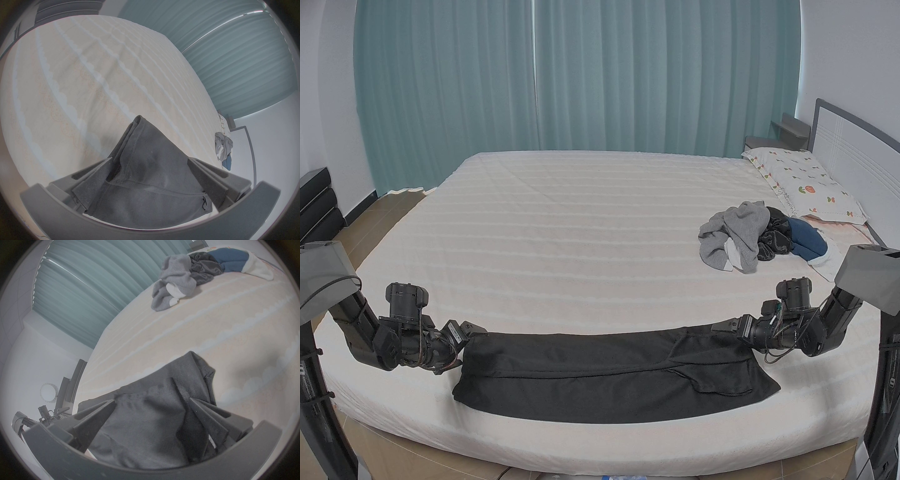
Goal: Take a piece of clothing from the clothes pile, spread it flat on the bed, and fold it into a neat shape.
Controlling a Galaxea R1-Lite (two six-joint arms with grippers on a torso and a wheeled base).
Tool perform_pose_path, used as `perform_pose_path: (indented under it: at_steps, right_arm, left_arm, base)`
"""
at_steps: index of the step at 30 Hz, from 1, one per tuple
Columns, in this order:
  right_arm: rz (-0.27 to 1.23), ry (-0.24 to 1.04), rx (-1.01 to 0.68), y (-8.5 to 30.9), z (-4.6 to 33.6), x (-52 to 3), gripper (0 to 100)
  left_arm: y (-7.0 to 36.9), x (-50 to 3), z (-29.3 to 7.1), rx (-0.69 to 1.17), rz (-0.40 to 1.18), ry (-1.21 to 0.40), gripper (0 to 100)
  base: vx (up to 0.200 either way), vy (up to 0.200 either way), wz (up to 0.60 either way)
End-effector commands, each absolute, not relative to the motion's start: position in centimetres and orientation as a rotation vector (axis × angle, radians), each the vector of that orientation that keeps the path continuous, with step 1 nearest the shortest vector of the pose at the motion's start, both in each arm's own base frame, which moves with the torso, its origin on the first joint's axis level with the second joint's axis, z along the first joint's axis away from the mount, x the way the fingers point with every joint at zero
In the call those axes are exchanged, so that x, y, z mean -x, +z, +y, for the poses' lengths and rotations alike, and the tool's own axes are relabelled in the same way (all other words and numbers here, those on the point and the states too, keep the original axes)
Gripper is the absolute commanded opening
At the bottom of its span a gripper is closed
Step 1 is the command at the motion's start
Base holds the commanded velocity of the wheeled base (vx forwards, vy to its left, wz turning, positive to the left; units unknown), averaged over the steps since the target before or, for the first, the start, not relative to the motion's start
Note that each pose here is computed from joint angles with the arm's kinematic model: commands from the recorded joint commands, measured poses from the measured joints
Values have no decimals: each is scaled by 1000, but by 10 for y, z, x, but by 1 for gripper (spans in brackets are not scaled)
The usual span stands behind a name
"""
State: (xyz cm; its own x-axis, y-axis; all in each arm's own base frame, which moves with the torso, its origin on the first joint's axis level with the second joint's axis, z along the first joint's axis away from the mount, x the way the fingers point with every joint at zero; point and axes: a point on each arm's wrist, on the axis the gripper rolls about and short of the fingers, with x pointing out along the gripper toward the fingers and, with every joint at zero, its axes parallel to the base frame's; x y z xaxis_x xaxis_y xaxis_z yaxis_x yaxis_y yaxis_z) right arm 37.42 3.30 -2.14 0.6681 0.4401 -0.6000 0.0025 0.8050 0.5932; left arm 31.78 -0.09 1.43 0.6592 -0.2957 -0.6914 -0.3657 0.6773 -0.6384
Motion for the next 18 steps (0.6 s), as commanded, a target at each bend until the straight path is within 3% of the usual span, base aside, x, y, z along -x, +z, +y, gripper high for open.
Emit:
perform_pose_path:
  at_steps: [1, 18]
  right_arm:
    - [823, 243, -613, -36, 27, -381, 0]
    - [767, 274, -617, -13, 25, -379, 0]
  left_arm:
    - [4, -318, -1, 856, 899, 58, 100]
    - [4, -318, -1, 856, 899, 58, 100]
  base:
    - [0, 0, 0]
    - [0, 0, 0]
